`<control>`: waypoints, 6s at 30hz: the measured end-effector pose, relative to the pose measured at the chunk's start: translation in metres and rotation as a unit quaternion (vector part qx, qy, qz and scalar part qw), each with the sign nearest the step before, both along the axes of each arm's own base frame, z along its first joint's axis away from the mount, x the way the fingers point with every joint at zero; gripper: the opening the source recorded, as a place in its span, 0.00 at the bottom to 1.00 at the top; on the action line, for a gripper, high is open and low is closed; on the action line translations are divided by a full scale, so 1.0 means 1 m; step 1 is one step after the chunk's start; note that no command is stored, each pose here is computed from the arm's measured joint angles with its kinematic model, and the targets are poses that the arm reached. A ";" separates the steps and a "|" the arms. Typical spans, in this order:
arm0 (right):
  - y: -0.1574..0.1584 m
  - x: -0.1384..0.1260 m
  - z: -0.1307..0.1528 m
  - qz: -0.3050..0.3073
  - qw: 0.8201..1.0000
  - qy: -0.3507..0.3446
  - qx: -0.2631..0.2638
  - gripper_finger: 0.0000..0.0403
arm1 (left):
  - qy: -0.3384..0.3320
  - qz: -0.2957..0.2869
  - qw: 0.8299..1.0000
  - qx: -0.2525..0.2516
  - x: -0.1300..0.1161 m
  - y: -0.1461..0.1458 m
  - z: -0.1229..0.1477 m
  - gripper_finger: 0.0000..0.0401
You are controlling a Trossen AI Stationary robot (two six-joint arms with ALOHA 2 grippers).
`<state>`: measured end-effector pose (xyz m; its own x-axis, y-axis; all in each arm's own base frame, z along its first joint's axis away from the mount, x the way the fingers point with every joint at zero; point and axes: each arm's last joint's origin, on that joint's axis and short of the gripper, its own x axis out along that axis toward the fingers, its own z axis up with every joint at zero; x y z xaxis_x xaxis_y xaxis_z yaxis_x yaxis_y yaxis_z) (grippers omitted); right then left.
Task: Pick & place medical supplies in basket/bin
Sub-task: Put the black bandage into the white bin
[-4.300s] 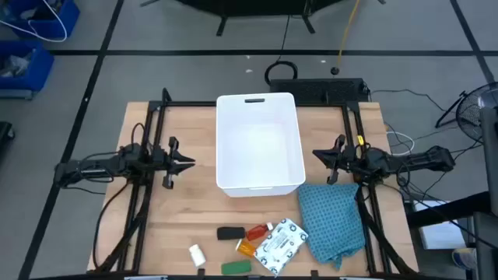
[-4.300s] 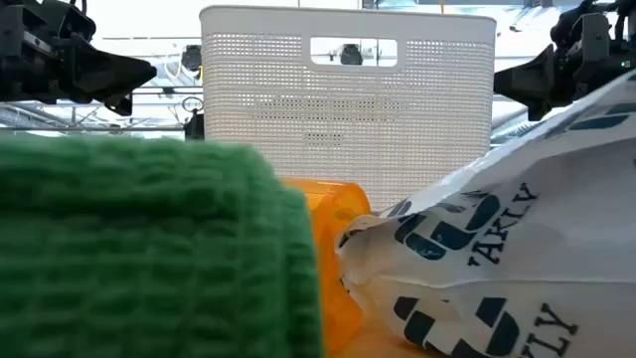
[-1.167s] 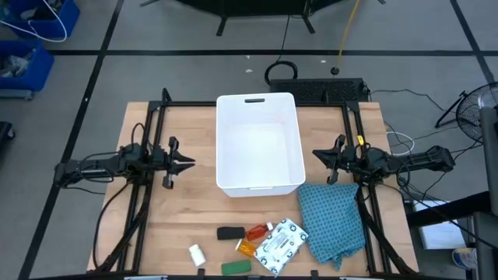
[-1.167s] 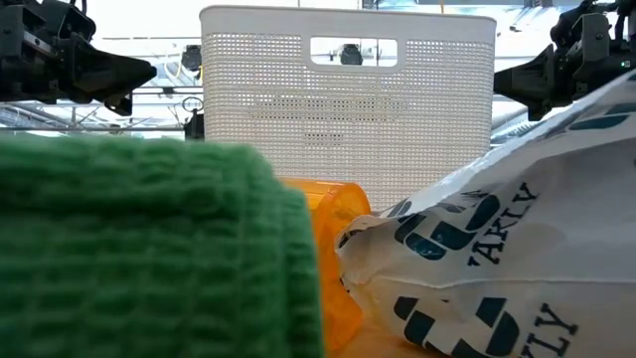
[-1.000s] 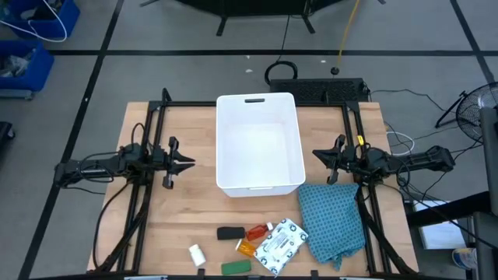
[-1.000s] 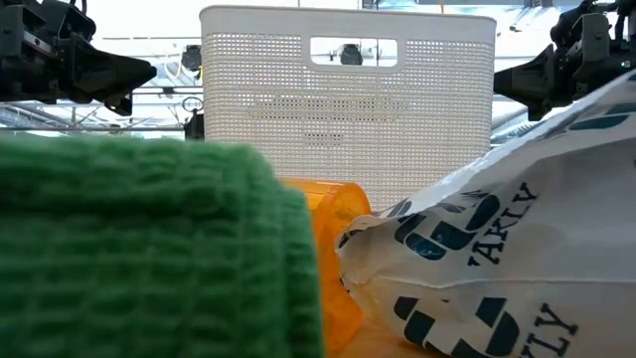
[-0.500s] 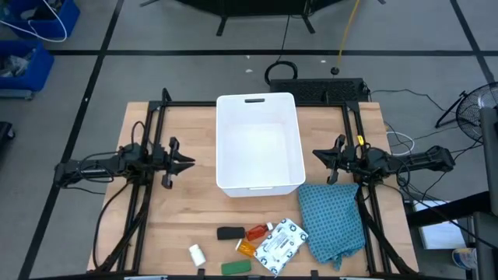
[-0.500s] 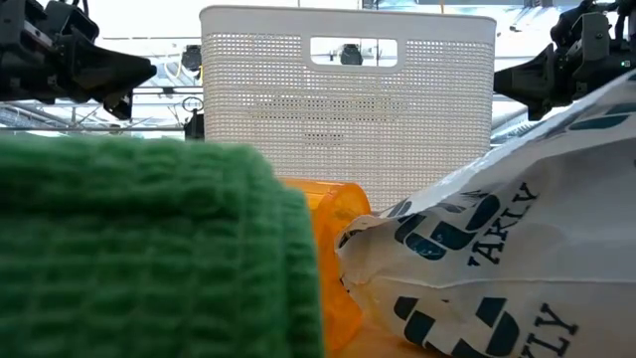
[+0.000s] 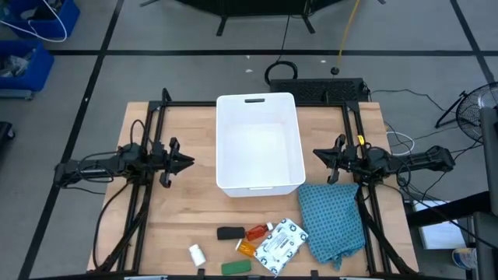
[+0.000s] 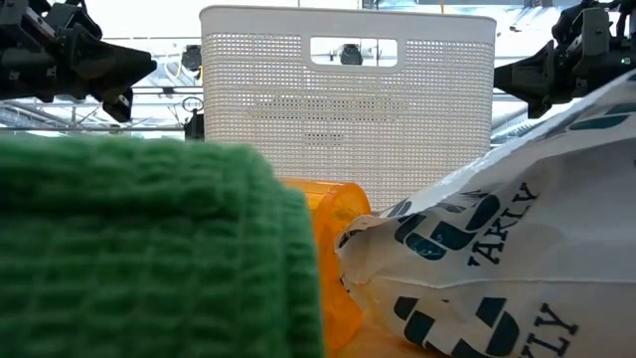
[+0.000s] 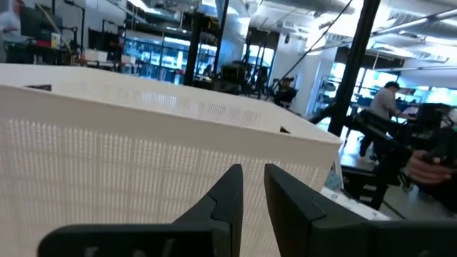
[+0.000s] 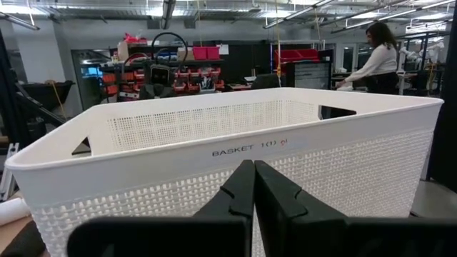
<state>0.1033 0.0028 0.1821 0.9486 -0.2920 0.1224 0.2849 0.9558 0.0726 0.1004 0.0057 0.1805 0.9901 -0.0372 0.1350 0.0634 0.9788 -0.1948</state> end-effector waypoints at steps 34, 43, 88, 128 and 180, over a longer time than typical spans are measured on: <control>-0.004 -0.002 0.004 -0.074 0.997 -0.006 -0.034 0.00 | 0.320 0.104 0.907 0.252 0.118 -0.124 0.119 0.16; -0.004 -0.002 0.004 -0.072 0.997 -0.006 -0.023 0.04 | 0.375 0.085 0.915 0.124 0.130 -0.167 0.078 0.26; -0.004 -0.002 0.002 -0.071 0.997 0.002 -0.025 0.28 | 0.540 -0.116 0.834 0.006 0.200 -0.189 -0.044 0.54; -0.004 -0.002 0.002 -0.073 0.996 0.010 -0.040 0.26 | 0.186 0.145 0.950 0.202 0.003 -0.054 0.095 0.25; -0.004 -0.001 -0.001 -0.072 0.996 0.025 -0.039 0.26 | 0.537 0.024 0.840 0.077 0.350 0.090 0.011 0.22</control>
